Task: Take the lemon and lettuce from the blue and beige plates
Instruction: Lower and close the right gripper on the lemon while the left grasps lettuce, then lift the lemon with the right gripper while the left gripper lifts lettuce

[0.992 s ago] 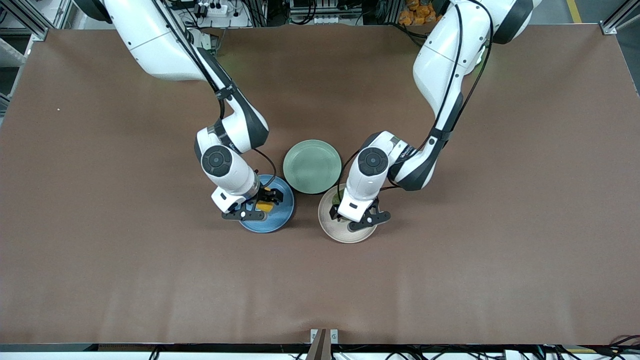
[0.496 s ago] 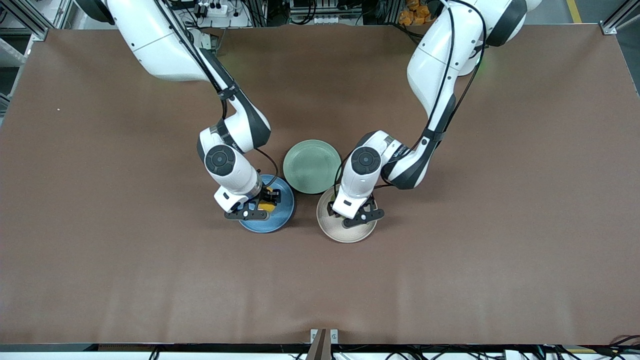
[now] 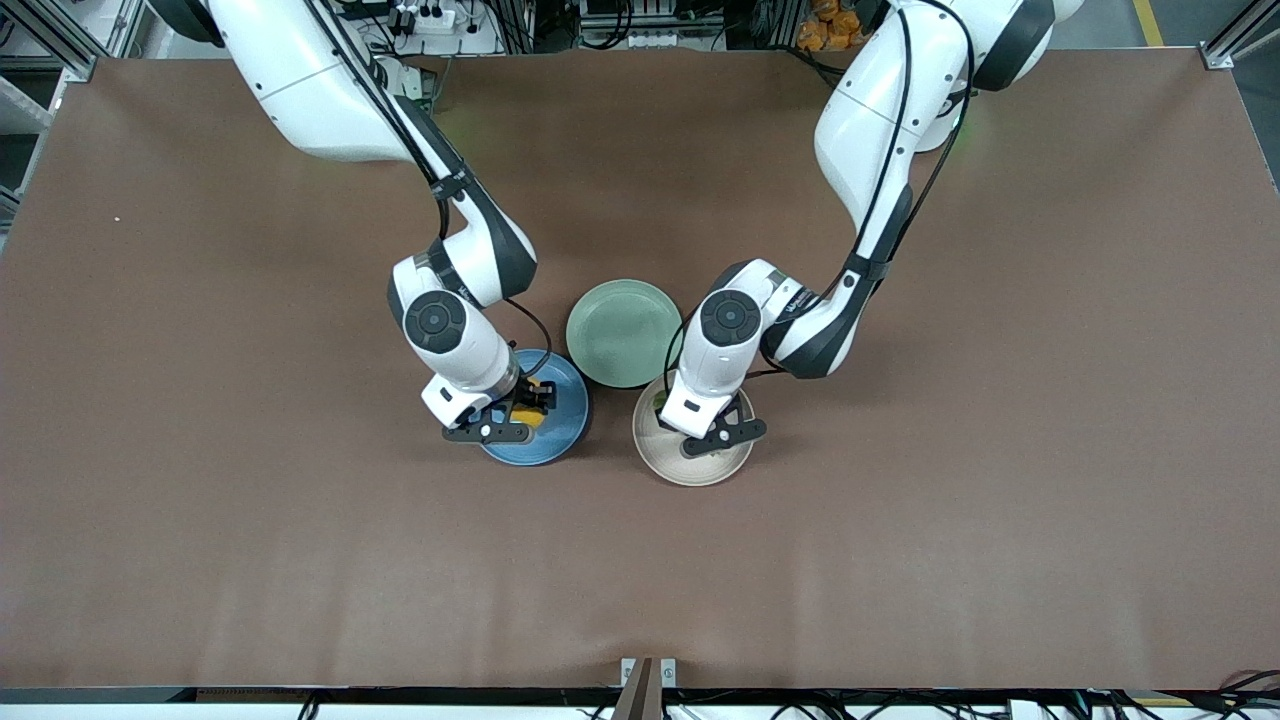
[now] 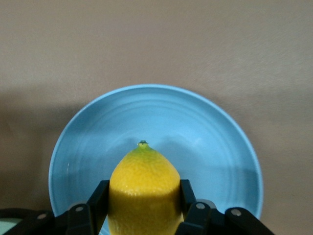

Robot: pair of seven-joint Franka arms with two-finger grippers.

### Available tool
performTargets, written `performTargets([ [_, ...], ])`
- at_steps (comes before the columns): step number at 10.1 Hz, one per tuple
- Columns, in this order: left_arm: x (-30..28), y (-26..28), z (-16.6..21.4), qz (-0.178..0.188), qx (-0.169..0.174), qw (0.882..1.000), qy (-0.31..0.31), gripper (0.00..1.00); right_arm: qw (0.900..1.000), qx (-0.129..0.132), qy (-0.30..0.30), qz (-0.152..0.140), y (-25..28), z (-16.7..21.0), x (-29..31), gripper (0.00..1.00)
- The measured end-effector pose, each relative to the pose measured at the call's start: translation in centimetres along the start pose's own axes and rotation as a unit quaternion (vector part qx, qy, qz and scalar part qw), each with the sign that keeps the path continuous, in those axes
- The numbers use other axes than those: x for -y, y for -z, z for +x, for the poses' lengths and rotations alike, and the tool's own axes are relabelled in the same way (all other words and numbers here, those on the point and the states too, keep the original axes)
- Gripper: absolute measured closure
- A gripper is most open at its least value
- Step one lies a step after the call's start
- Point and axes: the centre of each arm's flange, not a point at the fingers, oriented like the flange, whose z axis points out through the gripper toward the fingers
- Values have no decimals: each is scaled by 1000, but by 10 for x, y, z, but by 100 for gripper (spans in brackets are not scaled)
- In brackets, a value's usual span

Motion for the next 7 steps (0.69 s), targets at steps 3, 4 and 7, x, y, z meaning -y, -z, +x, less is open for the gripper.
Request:
performTargets([
  [3,2,21,14,5,-3,1000,7,96,1000,14,-8,-9,54,14,-27,37],
  [4,1,38,19,10,-2,1000,9,96,1000,18,4,-12,71,21,-46,37],
  [7,11,103,46,18,-7,999,28,96,998,32,43,-19,115,49,-146,37],
])
